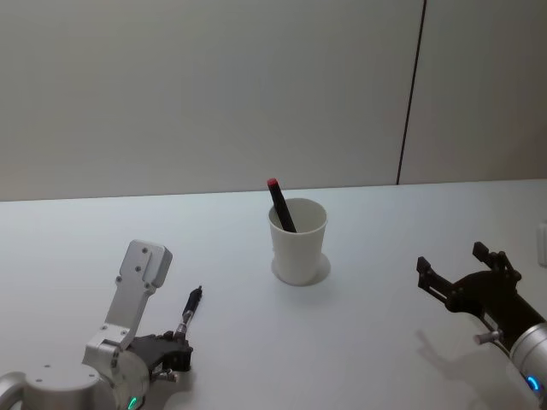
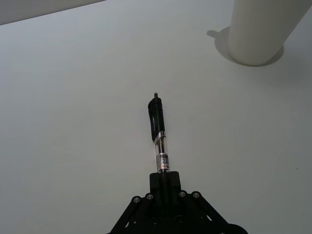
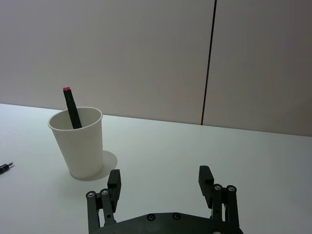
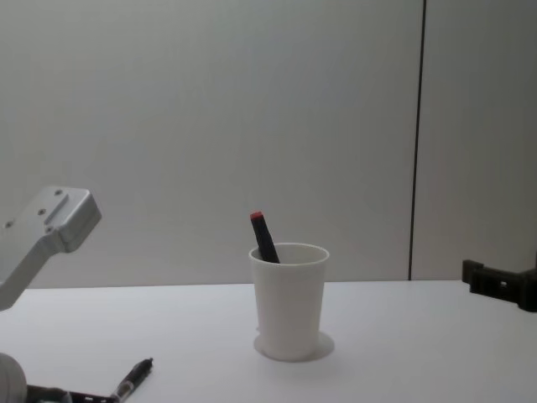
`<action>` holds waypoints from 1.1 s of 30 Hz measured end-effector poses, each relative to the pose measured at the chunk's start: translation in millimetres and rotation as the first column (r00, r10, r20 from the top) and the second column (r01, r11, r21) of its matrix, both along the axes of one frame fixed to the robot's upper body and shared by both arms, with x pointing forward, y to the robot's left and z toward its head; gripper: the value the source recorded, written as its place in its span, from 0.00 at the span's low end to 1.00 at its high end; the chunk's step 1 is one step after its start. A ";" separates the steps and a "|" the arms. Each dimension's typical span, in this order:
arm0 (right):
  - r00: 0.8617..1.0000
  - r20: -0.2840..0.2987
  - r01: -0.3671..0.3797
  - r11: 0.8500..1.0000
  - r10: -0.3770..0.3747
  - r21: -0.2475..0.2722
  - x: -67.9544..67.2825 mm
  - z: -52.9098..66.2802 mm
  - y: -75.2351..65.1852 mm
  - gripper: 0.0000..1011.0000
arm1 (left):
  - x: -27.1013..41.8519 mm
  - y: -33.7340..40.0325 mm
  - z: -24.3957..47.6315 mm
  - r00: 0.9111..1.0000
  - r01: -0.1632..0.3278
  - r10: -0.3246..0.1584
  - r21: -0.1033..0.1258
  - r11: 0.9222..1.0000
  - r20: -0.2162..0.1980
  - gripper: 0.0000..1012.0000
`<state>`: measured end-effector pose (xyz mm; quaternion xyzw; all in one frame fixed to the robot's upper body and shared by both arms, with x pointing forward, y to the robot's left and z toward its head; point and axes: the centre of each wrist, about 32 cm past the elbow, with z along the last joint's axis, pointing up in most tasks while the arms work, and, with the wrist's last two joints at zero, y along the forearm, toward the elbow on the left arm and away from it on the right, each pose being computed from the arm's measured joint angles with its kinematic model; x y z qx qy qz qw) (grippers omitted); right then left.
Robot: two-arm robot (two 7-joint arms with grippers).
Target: Place the pen into the pen holder.
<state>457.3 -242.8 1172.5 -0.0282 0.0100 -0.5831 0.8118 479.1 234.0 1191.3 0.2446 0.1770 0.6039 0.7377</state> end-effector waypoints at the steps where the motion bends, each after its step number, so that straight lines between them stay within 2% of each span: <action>1: 1.000 0.000 0.000 1.000 0.000 0.000 0.0 0.0 0.0 0.99 | -0.1 0.0 0.0 1.000 0.000 0.000 0.000 1.000 0.000 0.12; 8: 1.000 0.000 0.000 1.000 0.000 0.000 0.0 0.0 0.0 0.99 | -1.5 -0.1 0.7 1.000 -0.003 0.003 0.000 1.000 0.024 0.12; 13: 1.000 0.000 0.000 1.000 0.000 0.000 0.0 0.0 0.0 0.99 | -2.2 -0.1 3.1 0.998 -0.010 0.010 -0.001 1.000 0.069 0.12; 19: 1.000 0.000 0.000 1.000 0.000 0.000 0.0 0.0 0.0 0.99 | -3.1 0.5 7.6 0.990 -0.022 0.023 -0.008 1.000 0.142 0.12; 22: 1.000 0.000 0.000 1.000 0.000 0.000 0.0 0.0 0.0 0.99 | -3.7 1.0 10.7 0.981 -0.026 0.029 -0.015 1.000 0.194 0.12; 28: 1.000 0.000 0.000 1.000 0.000 0.000 0.0 0.0 0.0 0.99 | -4.2 2.3 14.7 0.963 -0.021 0.027 -0.024 0.999 0.266 0.12; 29: 1.000 0.000 0.000 1.000 0.000 0.000 0.0 0.0 0.0 0.99 | -4.1 2.9 15.8 0.957 -0.013 0.020 -0.028 1.000 0.290 0.12; 31: 1.000 0.000 0.000 1.000 0.000 0.000 0.0 0.0 0.0 0.99 | -4.1 3.4 16.6 0.950 -0.004 0.013 -0.031 1.000 0.311 0.12; 33: 1.000 0.000 0.000 1.000 0.000 0.000 0.0 0.0 0.0 0.99 | -3.9 4.5 17.7 0.939 0.015 -0.002 -0.035 0.999 0.344 0.12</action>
